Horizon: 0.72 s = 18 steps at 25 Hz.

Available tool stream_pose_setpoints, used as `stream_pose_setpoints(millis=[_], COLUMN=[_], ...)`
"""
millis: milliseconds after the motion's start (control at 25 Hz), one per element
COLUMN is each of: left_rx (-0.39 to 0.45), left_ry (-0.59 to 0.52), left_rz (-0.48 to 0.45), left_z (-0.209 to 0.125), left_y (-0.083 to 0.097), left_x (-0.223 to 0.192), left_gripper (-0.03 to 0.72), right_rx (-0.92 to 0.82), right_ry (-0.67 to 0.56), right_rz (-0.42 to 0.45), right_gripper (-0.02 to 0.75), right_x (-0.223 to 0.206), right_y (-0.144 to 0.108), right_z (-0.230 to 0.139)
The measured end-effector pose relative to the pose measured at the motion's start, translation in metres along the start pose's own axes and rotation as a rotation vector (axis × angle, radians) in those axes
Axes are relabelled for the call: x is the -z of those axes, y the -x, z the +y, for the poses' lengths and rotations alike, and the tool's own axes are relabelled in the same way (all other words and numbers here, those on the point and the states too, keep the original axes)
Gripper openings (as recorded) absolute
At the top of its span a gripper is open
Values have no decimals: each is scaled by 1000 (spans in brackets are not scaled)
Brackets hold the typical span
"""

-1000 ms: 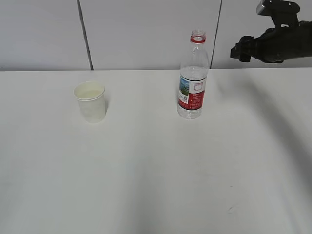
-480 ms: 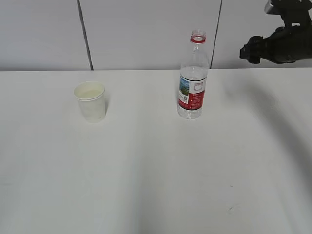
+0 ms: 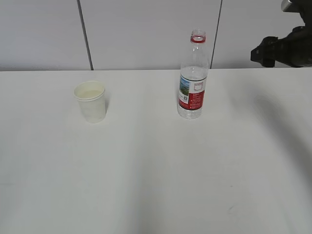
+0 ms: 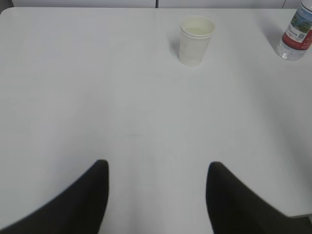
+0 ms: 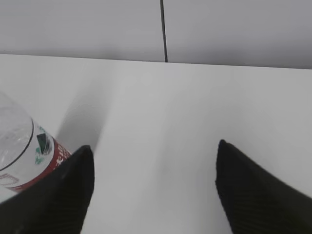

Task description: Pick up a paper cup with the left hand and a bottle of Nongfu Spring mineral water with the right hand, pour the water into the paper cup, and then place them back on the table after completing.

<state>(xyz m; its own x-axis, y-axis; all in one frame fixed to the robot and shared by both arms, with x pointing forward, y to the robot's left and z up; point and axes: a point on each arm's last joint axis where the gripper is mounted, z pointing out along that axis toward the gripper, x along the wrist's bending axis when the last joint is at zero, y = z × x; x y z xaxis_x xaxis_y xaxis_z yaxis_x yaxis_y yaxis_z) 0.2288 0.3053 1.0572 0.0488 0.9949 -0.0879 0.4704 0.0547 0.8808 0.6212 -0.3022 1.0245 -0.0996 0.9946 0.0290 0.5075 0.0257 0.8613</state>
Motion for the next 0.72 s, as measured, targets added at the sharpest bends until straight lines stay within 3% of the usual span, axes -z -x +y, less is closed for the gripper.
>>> stream_pose_setpoints(millis=[720], left_rx=[3], left_ry=[0], left_rz=[-5], left_z=[0], left_y=[0], left_x=[0], left_gripper=[357], right_rx=[11], right_ry=[71], right_rz=[-5], right_gripper=[573], right_x=[88], right_y=[-12], right_z=[-15])
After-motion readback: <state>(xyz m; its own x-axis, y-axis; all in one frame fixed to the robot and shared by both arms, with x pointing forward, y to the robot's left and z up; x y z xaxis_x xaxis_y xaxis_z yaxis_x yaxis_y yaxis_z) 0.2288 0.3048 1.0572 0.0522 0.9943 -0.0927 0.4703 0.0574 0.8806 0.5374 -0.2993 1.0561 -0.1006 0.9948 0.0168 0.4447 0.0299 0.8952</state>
